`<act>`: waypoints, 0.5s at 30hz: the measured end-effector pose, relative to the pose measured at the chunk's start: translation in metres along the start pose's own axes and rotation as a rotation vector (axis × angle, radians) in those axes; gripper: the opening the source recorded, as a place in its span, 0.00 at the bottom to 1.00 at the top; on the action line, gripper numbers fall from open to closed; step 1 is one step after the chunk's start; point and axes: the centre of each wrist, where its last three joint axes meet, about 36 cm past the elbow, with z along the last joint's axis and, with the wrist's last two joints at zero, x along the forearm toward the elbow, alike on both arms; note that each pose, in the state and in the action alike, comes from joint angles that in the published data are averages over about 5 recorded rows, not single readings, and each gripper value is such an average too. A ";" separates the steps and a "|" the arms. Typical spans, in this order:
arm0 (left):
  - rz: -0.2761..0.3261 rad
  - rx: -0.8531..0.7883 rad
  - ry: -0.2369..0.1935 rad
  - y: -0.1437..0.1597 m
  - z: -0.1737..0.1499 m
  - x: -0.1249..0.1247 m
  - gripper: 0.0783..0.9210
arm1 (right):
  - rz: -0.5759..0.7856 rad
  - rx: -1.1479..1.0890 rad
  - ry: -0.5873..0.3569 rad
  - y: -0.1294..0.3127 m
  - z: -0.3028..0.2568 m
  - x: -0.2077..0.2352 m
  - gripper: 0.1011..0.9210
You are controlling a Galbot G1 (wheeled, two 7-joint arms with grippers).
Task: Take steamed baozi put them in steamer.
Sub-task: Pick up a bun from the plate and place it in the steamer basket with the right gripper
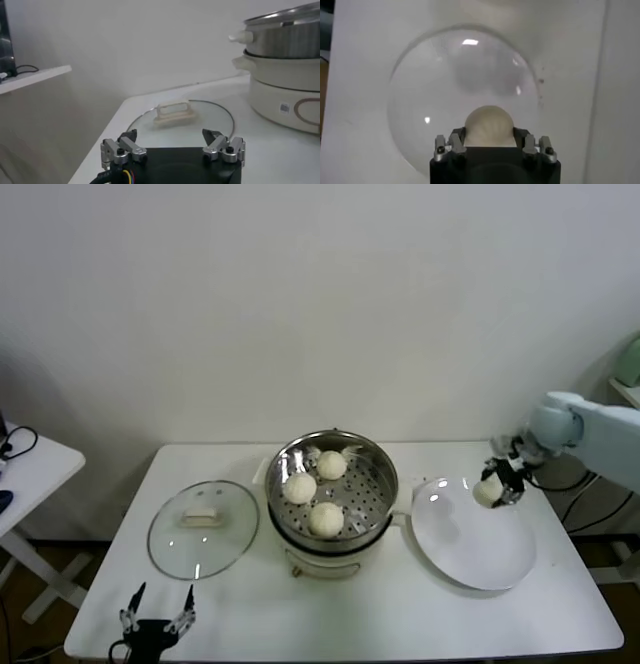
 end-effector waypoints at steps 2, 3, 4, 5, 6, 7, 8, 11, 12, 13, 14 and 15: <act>0.002 0.003 -0.003 -0.001 -0.001 -0.001 0.88 | 0.016 0.018 -0.023 -0.008 -0.017 0.030 0.66; 0.004 0.004 -0.005 -0.002 -0.001 -0.001 0.88 | 0.025 0.027 -0.036 -0.012 -0.026 0.045 0.66; 0.005 0.006 -0.006 -0.002 -0.002 -0.001 0.88 | 0.034 0.035 -0.049 -0.015 -0.036 0.058 0.66; 0.006 0.008 -0.008 -0.003 -0.002 -0.002 0.88 | 0.041 0.043 -0.064 -0.017 -0.046 0.071 0.66; 0.007 0.009 -0.010 -0.004 -0.003 -0.002 0.88 | 0.047 0.050 -0.078 -0.019 -0.056 0.082 0.66; 0.007 0.010 -0.012 -0.004 -0.003 -0.002 0.88 | 0.051 0.058 -0.092 -0.020 -0.065 0.092 0.66; 0.008 0.012 -0.014 -0.004 -0.004 -0.003 0.88 | 0.054 0.065 -0.105 -0.021 -0.075 0.101 0.66; 0.007 0.016 -0.020 -0.003 -0.006 -0.003 0.88 | 0.064 0.090 -0.137 -0.022 -0.106 0.121 0.66; 0.007 0.017 -0.021 -0.003 -0.007 -0.003 0.88 | 0.067 0.098 -0.145 -0.021 -0.116 0.125 0.66; 0.006 0.018 -0.022 -0.003 -0.007 -0.003 0.88 | 0.069 0.105 -0.152 -0.021 -0.126 0.128 0.67; 0.006 0.018 -0.023 -0.003 -0.007 -0.003 0.88 | 0.072 0.111 -0.157 -0.020 -0.135 0.130 0.67; 0.007 0.018 -0.024 -0.002 -0.008 -0.003 0.88 | 0.075 0.117 -0.162 -0.019 -0.143 0.131 0.67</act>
